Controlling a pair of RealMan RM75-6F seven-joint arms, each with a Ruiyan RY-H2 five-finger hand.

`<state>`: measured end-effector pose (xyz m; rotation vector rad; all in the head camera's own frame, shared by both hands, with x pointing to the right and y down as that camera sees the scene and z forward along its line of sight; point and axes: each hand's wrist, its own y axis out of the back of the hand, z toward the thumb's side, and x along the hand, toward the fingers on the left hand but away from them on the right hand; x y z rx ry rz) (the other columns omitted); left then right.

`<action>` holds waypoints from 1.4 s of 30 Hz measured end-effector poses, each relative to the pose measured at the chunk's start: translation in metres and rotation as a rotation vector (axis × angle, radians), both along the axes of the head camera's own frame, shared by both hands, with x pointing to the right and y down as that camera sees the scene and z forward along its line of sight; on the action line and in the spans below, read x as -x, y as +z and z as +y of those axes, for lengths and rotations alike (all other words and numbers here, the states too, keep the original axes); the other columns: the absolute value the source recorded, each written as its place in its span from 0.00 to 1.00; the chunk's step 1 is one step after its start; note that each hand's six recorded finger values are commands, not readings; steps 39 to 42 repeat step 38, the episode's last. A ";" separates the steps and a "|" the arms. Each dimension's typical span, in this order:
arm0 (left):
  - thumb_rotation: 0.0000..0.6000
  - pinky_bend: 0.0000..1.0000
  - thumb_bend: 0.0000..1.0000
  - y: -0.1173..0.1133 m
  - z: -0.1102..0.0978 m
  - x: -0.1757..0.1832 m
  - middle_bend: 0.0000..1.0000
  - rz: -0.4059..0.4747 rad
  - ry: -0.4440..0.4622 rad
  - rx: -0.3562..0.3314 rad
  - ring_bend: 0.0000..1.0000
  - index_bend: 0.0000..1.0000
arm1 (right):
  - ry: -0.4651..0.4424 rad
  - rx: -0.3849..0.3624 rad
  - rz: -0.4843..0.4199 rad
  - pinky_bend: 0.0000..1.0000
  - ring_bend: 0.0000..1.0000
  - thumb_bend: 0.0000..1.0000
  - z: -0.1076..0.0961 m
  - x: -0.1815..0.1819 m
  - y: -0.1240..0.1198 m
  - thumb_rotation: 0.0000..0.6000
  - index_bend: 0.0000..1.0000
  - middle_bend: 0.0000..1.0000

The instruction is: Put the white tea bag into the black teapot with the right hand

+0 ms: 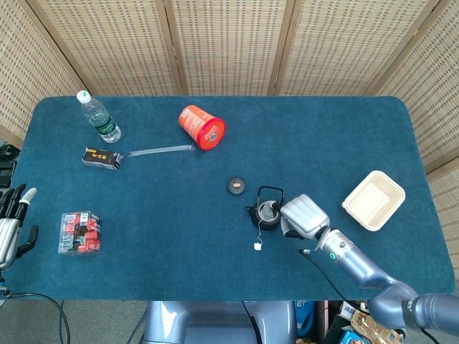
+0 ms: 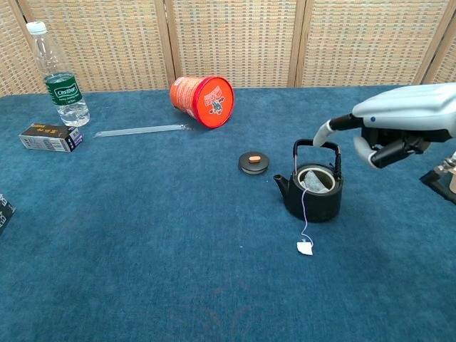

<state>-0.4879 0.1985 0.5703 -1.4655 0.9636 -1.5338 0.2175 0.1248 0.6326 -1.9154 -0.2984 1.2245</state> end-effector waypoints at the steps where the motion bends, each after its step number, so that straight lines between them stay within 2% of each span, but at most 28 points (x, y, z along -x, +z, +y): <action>1: 1.00 0.00 0.51 0.000 0.000 0.000 0.00 0.001 0.000 -0.001 0.00 0.00 | 0.017 -0.015 -0.012 0.98 0.94 1.00 -0.001 -0.002 -0.003 0.33 0.19 0.85; 6: 1.00 0.00 0.51 0.000 0.002 -0.001 0.00 0.013 -0.005 -0.005 0.00 0.00 | 0.096 -0.076 -0.056 0.94 0.81 0.95 -0.004 -0.015 -0.016 0.30 0.18 0.73; 9: 1.00 0.00 0.51 -0.001 0.002 -0.002 0.00 0.015 -0.007 -0.009 0.00 0.00 | 0.153 -0.118 -0.084 0.87 0.74 0.87 -0.004 -0.026 -0.023 0.42 0.18 0.67; 11: 1.00 0.00 0.51 -0.002 0.002 -0.002 0.00 0.018 -0.010 -0.015 0.00 0.00 | 0.198 -0.151 -0.103 0.80 0.69 0.82 -0.004 -0.034 -0.028 0.55 0.18 0.62; 13: 1.00 0.00 0.51 -0.003 0.003 -0.003 0.00 0.026 -0.012 -0.025 0.00 0.00 | 0.247 -0.190 -0.122 0.75 0.63 0.79 -0.003 -0.044 -0.034 0.60 0.18 0.58; 19: 1.00 0.00 0.51 -0.004 0.011 -0.007 0.00 0.048 -0.014 -0.032 0.00 0.00 | 0.396 -0.290 -0.134 0.53 0.37 0.77 0.011 -0.078 -0.047 0.59 0.16 0.38; 22: 1.00 0.00 0.51 -0.004 0.016 -0.009 0.00 0.056 -0.010 -0.027 0.00 0.00 | 0.451 -0.312 -0.115 0.48 0.30 0.77 0.023 -0.094 -0.050 0.59 0.15 0.32; 28: 1.00 0.00 0.51 -0.006 0.026 -0.014 0.00 0.071 0.000 -0.021 0.00 0.00 | 0.521 -0.351 -0.041 0.45 0.27 0.76 0.045 -0.120 -0.052 0.63 0.15 0.30; 32: 1.00 0.00 0.51 -0.009 0.035 -0.019 0.00 0.085 0.012 -0.020 0.00 0.00 | 0.567 -0.360 0.020 0.44 0.27 0.76 0.064 -0.136 -0.052 0.77 0.15 0.29; 35: 1.00 0.00 0.51 -0.010 0.040 -0.021 0.00 0.092 0.014 -0.014 0.00 0.00 | 0.598 -0.365 0.049 0.43 0.27 0.76 0.075 -0.145 -0.052 0.83 0.15 0.29; 42: 1.00 0.00 0.51 -0.010 0.042 -0.023 0.00 0.097 0.015 -0.011 0.00 0.00 | 0.620 -0.368 0.063 0.43 0.26 0.76 0.082 -0.152 -0.053 0.84 0.15 0.28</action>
